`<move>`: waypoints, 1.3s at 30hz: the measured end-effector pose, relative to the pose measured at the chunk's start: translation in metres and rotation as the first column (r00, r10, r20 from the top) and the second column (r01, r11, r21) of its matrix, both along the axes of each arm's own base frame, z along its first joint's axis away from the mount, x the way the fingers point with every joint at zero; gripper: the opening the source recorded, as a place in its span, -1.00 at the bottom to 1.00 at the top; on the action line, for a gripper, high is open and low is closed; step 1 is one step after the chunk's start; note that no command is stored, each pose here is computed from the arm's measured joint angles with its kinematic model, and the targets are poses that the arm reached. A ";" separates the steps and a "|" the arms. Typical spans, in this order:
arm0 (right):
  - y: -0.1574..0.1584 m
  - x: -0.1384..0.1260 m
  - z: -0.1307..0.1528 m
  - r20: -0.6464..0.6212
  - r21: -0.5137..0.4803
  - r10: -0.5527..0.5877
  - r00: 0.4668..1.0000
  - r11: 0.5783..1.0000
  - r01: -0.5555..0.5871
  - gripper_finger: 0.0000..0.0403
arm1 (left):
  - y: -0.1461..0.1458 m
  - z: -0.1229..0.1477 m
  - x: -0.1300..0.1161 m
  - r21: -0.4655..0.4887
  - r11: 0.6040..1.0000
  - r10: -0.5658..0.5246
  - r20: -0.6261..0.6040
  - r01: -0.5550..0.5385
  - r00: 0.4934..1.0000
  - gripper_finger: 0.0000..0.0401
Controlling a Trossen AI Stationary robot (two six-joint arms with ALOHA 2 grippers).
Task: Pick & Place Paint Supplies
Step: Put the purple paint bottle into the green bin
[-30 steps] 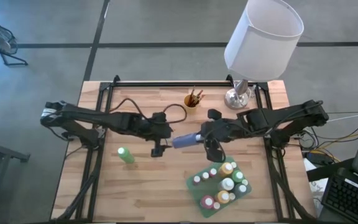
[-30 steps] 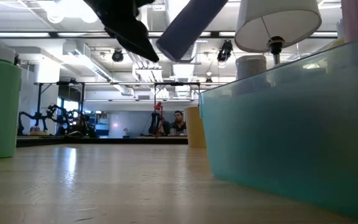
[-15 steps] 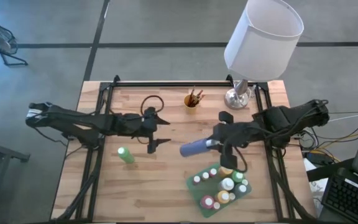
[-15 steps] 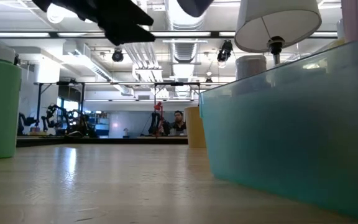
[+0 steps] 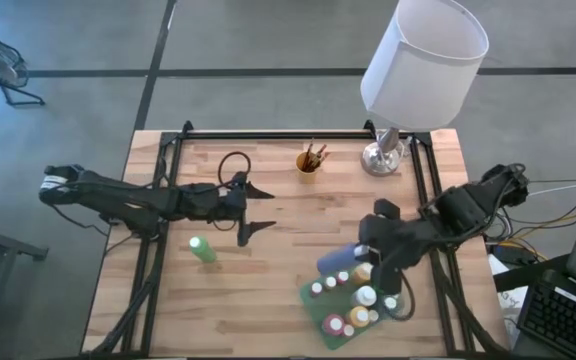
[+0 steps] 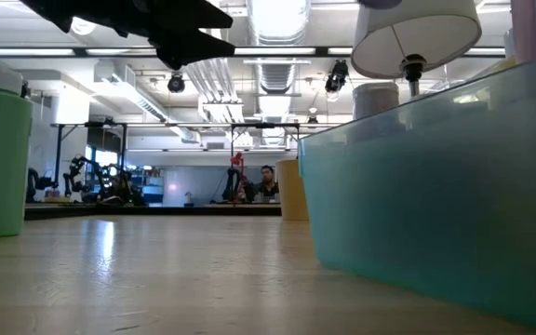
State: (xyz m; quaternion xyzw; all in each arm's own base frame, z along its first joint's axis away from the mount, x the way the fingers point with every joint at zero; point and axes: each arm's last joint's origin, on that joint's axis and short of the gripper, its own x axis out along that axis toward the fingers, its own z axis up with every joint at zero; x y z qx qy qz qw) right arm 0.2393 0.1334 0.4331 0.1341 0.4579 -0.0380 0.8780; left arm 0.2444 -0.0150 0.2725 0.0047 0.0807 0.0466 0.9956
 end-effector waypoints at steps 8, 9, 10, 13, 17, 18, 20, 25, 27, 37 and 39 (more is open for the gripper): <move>0.036 0.015 -0.014 -0.141 0.020 0.062 0.988 0.998 -0.059 -0.44 | 0.000 0.002 0.000 0.008 1.000 0.000 0.023 0.000 1.000 0.69; 0.040 0.017 -0.017 -0.160 0.008 0.067 0.985 0.998 -0.067 -0.44 | 0.000 0.003 0.000 0.007 1.000 0.000 0.027 0.000 1.000 0.69; 0.044 0.018 -0.019 -0.181 -0.003 0.075 0.981 0.997 -0.076 -0.44 | 0.000 0.003 0.000 0.007 1.000 0.000 0.031 0.000 1.000 0.69; 0.053 0.023 -0.023 -0.231 -0.034 0.083 0.969 0.995 -0.093 -0.44 | 0.000 0.005 0.001 0.005 1.000 0.000 0.053 0.000 0.999 0.69; 0.065 0.032 -0.025 -0.229 -0.012 0.119 0.966 0.992 -0.125 -0.44 | 0.000 0.005 0.001 0.004 1.000 0.000 0.055 0.000 0.998 0.69; 0.066 0.033 -0.025 -0.231 -0.013 0.119 0.966 0.992 -0.126 -0.44 | 0.000 0.005 0.001 0.004 1.000 0.000 0.055 0.000 0.998 0.69; 0.068 0.034 -0.025 -0.233 -0.008 0.127 0.964 0.991 -0.133 -0.44 | 0.000 0.006 0.001 0.004 1.000 0.000 0.056 0.000 0.998 0.69; 0.068 0.034 -0.031 -0.259 -0.013 0.127 0.958 0.991 -0.135 -0.44 | 0.000 0.006 0.001 0.003 1.000 0.000 0.058 0.000 0.998 0.69; 0.069 0.034 -0.032 -0.265 -0.013 0.128 0.956 0.991 -0.136 -0.44 | 0.000 0.006 0.001 0.003 1.000 0.000 0.058 0.000 0.998 0.69; 0.070 0.035 -0.042 -0.297 -0.030 0.125 0.947 0.990 -0.141 -0.44 | 0.000 0.006 0.001 0.002 1.000 0.000 0.059 0.000 0.998 0.69; 0.070 0.036 -0.045 -0.309 -0.036 0.123 0.943 0.989 -0.141 -0.44 | 0.000 0.006 0.001 0.002 1.000 0.000 0.059 0.000 0.998 0.69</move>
